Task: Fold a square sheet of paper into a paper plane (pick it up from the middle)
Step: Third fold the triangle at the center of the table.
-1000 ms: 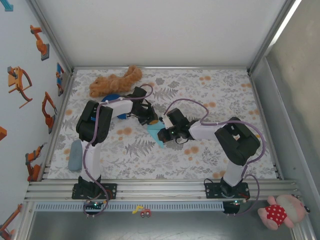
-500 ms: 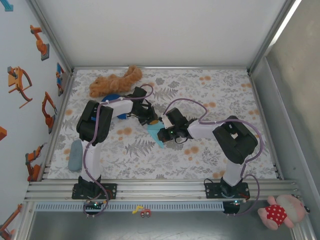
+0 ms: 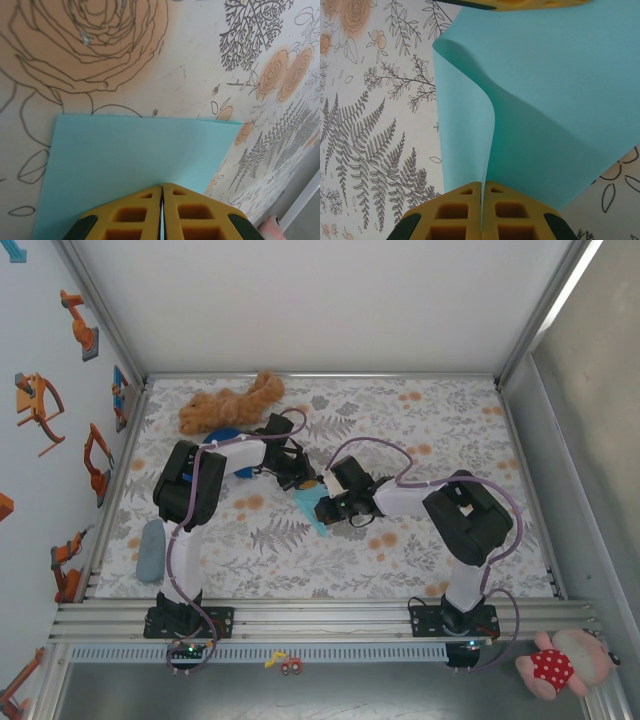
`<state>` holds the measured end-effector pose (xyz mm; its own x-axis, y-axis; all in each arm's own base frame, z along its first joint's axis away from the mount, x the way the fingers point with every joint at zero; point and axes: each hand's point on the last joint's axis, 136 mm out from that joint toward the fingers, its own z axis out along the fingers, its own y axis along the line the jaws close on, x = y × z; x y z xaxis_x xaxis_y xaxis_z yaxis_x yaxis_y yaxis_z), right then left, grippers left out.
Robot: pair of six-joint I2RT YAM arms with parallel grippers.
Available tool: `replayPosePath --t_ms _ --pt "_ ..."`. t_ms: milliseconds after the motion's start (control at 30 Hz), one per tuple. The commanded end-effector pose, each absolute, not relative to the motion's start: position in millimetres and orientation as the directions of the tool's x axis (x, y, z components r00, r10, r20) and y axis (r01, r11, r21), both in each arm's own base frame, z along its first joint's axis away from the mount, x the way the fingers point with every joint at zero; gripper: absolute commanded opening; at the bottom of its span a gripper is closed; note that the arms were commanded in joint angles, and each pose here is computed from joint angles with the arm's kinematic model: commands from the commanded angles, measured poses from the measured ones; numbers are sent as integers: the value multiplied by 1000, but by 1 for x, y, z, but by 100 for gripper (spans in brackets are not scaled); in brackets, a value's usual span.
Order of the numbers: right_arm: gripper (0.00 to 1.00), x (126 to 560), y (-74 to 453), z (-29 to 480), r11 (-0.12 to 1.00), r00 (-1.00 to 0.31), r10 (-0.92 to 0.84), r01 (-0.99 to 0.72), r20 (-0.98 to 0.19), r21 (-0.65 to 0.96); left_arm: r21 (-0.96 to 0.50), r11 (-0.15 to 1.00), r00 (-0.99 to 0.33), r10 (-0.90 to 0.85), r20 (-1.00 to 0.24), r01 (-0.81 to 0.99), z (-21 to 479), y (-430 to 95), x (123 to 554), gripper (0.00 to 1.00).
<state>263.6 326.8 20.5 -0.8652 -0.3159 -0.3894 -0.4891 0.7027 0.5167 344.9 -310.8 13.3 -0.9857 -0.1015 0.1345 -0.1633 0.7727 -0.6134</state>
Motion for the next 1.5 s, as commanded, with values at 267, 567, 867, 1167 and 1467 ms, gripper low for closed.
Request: replayPosePath --t_ms 267,567,867,1167,1467 --pt "0 265 321 6 736 -886 -315 -454 -340 502 -548 816 -978 -97 186 -185 -7 -302 330 11" --pt "0 262 316 -3 752 -894 -319 -441 -315 491 -645 743 -978 -207 30 -178 54 -279 358 19" --pt "0 262 318 -4 752 -895 -320 -440 -311 491 -675 704 -955 -295 1 -218 68 -258 338 23" --pt "0 262 318 -4 755 -897 -322 -437 -303 489 -675 688 -953 -293 75 -264 53 -276 297 15" --pt "0 262 317 -6 758 -898 -325 -435 -296 486 -645 715 -958 -265 109 -271 33 -287 283 12"
